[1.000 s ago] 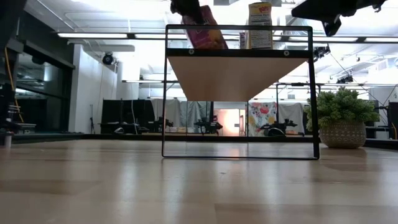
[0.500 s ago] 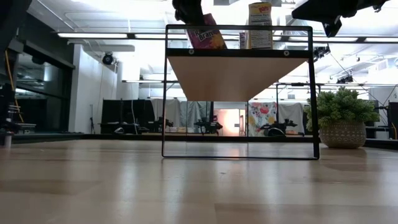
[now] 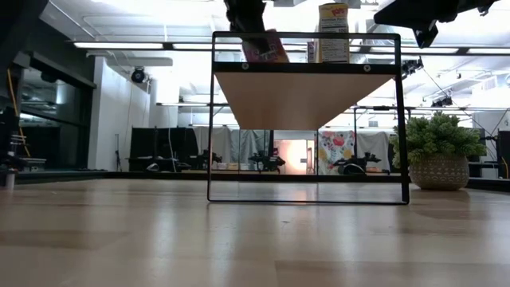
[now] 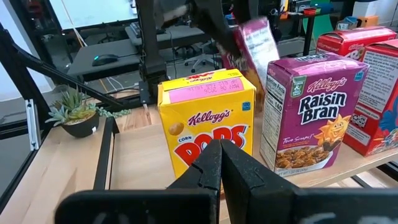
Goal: Stack cereal on shelf
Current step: Put the purple cereal box on the shelf aligned with the purple cereal box
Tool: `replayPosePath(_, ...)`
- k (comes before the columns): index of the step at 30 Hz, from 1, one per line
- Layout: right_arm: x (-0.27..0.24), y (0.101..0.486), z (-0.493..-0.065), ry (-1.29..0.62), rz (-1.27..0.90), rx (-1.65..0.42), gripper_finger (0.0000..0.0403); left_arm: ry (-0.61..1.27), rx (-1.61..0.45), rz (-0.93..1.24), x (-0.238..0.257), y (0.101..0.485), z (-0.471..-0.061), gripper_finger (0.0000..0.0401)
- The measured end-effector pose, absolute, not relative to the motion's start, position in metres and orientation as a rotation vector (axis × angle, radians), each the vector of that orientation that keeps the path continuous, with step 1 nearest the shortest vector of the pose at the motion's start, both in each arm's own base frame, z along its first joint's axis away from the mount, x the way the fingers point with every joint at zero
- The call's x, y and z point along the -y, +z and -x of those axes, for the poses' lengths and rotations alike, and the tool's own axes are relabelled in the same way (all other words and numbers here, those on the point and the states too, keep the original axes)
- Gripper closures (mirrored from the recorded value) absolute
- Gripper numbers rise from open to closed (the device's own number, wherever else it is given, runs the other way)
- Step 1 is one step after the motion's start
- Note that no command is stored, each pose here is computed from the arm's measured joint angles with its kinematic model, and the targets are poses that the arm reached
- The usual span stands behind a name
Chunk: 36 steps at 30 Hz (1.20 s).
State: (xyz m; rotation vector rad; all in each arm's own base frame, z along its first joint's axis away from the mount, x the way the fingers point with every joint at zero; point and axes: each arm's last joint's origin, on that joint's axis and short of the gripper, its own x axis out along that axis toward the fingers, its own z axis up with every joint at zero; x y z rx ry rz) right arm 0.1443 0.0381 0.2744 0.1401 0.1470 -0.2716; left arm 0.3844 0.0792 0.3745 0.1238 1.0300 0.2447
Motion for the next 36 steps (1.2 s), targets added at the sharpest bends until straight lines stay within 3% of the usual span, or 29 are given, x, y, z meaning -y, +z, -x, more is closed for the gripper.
replayPosePath(6,-0.038,0.274,-0.144,-0.272,-0.138,-0.151,0.0402,0.239,-1.014,-0.151,-0.081,0.371,-0.391,0.0261)
replayPosePath(17,-0.038,0.274,-0.144,-0.273,-0.144,-0.153,0.0402,0.247,-1.014,-0.144,-0.081,0.370,-0.392,0.0184)
replayPosePath(23,-0.038,0.274,-0.144,-0.273,-0.151,-0.152,0.0402,0.248,-1.015,-0.147,-0.082,0.371,-0.391,0.0168)
replayPosePath(36,-0.038,0.274,-0.144,-0.274,-0.151,-0.152,0.0402,0.275,-0.888,-0.155,-0.082,0.435,-0.364,0.0169)
